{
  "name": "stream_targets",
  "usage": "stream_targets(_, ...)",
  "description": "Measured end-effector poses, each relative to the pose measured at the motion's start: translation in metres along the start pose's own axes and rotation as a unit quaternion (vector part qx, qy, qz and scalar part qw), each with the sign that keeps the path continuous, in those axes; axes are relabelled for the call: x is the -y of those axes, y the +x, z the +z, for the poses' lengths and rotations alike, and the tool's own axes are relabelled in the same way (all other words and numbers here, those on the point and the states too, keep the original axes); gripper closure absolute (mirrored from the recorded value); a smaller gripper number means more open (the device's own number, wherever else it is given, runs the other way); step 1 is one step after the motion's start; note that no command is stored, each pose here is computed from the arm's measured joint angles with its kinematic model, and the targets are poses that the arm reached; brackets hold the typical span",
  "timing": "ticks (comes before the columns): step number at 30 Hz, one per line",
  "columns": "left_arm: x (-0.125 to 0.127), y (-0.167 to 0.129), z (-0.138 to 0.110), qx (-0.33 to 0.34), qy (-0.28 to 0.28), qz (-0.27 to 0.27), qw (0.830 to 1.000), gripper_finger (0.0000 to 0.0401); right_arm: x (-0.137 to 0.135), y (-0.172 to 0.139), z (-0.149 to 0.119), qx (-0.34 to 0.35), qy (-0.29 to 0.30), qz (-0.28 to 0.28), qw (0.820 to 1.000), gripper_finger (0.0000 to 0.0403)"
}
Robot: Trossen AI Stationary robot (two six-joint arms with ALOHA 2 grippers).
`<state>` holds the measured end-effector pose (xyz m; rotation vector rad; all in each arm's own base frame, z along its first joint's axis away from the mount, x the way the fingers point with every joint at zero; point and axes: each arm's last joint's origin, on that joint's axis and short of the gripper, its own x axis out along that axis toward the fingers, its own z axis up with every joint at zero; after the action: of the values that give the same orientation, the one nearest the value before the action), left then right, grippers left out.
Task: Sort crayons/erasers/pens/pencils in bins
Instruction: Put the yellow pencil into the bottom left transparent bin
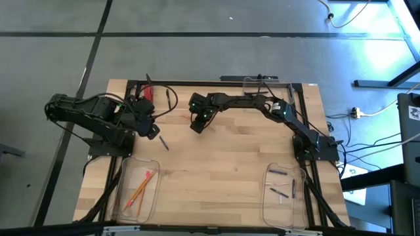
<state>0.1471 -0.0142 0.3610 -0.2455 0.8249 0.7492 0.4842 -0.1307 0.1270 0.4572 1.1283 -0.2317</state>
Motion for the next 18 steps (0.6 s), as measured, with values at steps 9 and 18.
stream_targets(9,0.0,0.0,0.0,0.0,0.0,0.0,1.0,0.0299,-0.0002,0.0002,0.0001,0.002,-0.001,0.001,1.0,0.0382)
stream_targets(18,0.0,0.0,0.0,-0.001,0.0,0.0,1.0,0.0299,-0.0044,-0.0056,0.0026,-0.015,-0.002,0.023,1.0,0.038)
